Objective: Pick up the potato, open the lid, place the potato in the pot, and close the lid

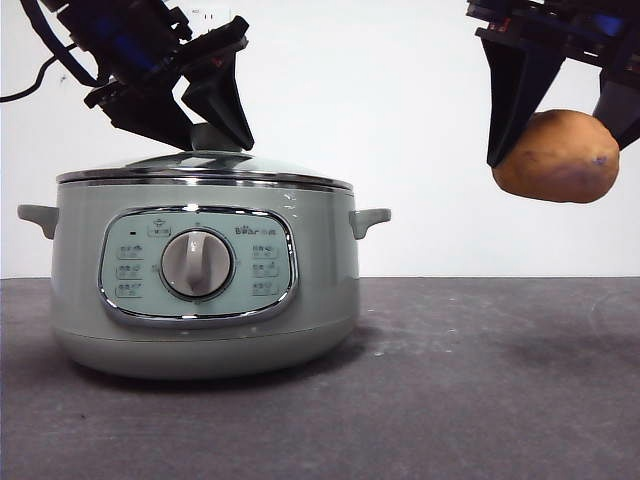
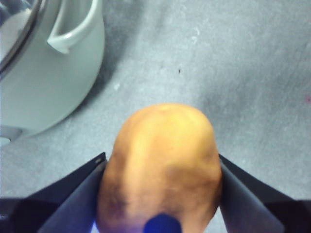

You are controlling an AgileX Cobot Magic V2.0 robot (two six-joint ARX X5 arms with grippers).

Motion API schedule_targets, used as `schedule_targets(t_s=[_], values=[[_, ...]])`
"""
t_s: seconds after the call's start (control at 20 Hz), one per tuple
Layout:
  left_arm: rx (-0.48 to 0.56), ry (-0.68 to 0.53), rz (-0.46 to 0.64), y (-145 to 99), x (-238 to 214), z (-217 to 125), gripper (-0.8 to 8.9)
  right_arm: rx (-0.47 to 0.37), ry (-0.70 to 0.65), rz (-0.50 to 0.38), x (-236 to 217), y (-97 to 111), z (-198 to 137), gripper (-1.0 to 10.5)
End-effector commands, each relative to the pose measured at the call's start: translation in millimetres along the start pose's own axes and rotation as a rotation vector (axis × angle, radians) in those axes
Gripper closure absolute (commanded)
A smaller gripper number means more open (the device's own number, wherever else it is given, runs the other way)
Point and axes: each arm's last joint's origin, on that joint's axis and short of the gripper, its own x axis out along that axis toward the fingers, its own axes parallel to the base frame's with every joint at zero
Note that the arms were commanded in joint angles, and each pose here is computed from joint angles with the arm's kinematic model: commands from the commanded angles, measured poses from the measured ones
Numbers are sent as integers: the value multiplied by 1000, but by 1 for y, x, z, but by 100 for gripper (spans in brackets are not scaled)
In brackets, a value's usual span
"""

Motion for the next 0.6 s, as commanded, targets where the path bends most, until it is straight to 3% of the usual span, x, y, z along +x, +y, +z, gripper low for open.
schedule_targets(t_s=[0.05, 0.3, 0.6], values=[[10, -73, 8, -1, -17, 8, 822, -8, -24, 2, -1, 1, 2, 945], [27, -289, 4, -8, -94, 26, 822, -8, -119, 42, -1, 4, 12, 946], [20, -444, 85, -15, -200, 6, 822, -50, -259, 325, -5, 20, 28, 957]])
